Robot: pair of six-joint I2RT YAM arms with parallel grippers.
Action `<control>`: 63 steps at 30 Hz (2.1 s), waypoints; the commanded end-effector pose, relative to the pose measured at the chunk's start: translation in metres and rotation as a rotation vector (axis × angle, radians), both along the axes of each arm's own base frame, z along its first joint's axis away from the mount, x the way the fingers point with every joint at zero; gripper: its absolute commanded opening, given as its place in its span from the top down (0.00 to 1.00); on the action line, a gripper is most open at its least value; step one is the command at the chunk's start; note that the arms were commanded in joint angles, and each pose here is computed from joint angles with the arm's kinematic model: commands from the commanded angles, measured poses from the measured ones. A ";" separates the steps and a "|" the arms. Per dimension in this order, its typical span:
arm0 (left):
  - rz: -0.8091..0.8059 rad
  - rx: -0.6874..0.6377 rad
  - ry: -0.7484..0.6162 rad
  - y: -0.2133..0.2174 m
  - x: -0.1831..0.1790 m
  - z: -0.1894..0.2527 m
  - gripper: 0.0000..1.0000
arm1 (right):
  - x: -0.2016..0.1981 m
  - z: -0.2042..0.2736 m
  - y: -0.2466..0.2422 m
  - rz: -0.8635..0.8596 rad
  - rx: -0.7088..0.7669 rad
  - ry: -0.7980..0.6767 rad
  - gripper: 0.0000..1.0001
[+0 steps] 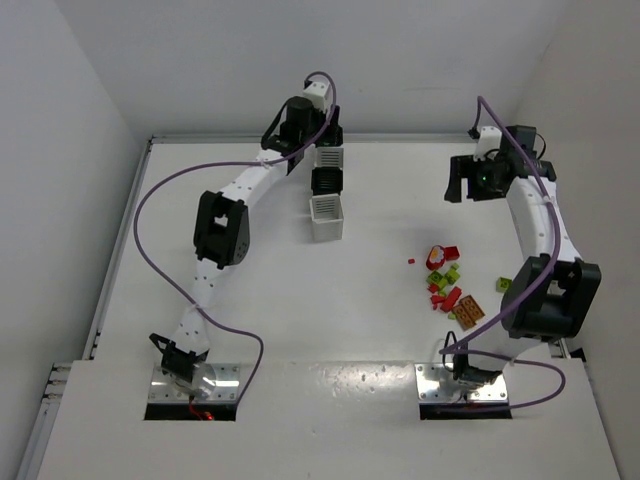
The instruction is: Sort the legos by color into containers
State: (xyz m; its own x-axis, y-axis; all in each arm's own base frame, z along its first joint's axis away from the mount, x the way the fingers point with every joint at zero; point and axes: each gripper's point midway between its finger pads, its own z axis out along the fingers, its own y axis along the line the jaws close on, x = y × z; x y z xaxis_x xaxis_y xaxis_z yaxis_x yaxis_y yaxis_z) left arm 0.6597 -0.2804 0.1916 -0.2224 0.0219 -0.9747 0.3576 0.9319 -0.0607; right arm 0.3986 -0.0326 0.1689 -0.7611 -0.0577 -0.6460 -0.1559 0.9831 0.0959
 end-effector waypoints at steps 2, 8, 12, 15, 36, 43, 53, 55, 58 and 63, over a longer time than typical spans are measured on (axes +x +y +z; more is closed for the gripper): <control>0.010 -0.054 -0.119 0.000 0.007 0.049 0.09 | -0.007 0.013 -0.008 0.025 -0.076 -0.056 0.21; -0.062 -0.061 -0.175 -0.002 -0.018 0.099 0.00 | -0.042 -0.005 -0.030 0.049 -0.221 0.038 0.26; -0.049 0.051 -0.097 0.016 -0.040 0.106 0.00 | -0.068 -0.018 -0.043 -0.009 -0.212 0.133 0.29; -0.022 0.120 0.007 0.046 -0.061 0.092 0.00 | -0.091 -0.027 -0.053 0.011 -0.258 0.182 0.32; -0.336 0.141 0.362 0.055 -0.174 0.032 0.00 | -0.141 -0.117 -0.131 0.793 -0.340 0.381 0.27; -0.321 0.097 0.432 0.068 -0.183 0.015 0.00 | -0.122 -0.142 -0.152 0.993 -0.350 0.400 0.25; -0.264 0.082 0.479 0.083 -0.175 -0.001 0.00 | -0.142 -0.156 -0.148 1.168 -0.316 0.445 0.24; -0.264 0.075 0.481 0.086 -0.172 -0.002 0.00 | -0.149 -0.155 -0.143 1.188 -0.316 0.440 0.23; -0.264 0.076 0.490 0.085 -0.169 -0.008 0.00 | -0.159 -0.154 -0.135 1.201 -0.296 0.436 0.22; -0.270 0.052 0.516 0.080 -0.166 -0.018 0.00 | -0.164 -0.158 -0.121 1.224 -0.265 0.425 0.21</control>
State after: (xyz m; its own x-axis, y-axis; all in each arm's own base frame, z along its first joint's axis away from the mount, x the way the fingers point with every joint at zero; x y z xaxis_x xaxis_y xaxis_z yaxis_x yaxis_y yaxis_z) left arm 0.4863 -0.1974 0.1673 -0.6539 0.2213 -0.7235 0.5203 0.8258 -0.2176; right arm 0.2322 -0.1645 0.0001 -0.3179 -0.9282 -0.1936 -0.9369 0.2760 0.2147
